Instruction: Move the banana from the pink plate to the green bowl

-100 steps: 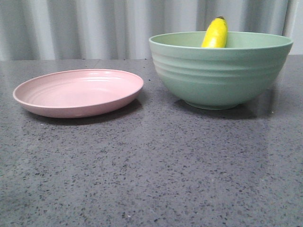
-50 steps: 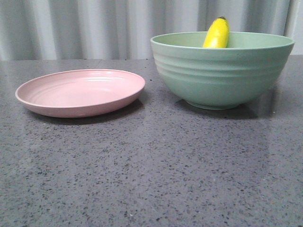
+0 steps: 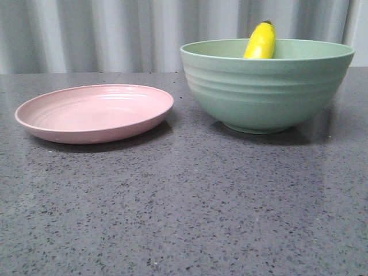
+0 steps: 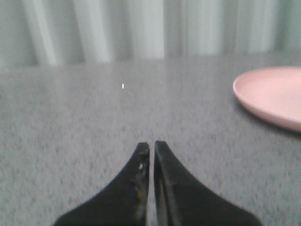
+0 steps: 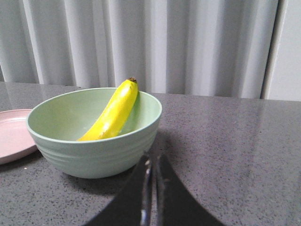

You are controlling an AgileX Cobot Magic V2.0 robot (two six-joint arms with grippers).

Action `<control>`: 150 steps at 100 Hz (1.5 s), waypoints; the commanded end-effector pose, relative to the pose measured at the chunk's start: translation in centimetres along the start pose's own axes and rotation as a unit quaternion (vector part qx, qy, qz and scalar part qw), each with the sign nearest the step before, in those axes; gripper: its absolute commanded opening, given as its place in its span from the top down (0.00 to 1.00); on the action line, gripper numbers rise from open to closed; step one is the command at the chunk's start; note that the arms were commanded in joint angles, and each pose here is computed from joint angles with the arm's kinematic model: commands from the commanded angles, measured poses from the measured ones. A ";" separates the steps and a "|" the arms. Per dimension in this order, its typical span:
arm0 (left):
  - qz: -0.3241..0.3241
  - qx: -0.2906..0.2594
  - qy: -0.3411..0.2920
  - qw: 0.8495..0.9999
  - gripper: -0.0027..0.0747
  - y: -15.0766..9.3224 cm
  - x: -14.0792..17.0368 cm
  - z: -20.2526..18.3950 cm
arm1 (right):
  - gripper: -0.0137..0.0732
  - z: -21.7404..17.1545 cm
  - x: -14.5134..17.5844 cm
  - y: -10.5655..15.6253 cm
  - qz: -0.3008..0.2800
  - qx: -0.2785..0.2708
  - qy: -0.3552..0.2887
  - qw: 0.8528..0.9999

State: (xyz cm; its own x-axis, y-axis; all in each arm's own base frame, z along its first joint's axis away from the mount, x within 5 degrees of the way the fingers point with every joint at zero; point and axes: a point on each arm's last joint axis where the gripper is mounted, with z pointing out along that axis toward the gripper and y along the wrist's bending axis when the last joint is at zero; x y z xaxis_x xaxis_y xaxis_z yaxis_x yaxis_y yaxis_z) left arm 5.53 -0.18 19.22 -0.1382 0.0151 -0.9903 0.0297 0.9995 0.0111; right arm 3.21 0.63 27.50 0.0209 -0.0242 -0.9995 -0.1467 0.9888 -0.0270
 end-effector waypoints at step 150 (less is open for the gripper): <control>-0.007 -0.001 0.022 1.000 0.99 0.0 1.2 0.0 | 0.93 2.0 7.0 -1.2 0.027 0.114 -0.056 0.992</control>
State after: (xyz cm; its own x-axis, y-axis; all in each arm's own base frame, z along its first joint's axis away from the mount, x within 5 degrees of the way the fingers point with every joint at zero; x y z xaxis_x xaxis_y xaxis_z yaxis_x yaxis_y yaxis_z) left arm 5.38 -0.17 18.40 -0.2284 0.0145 -0.9735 0.0295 0.9995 0.0080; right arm 5.54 -0.40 21.27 0.1243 0.0569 -0.9906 0.0642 0.9958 0.0652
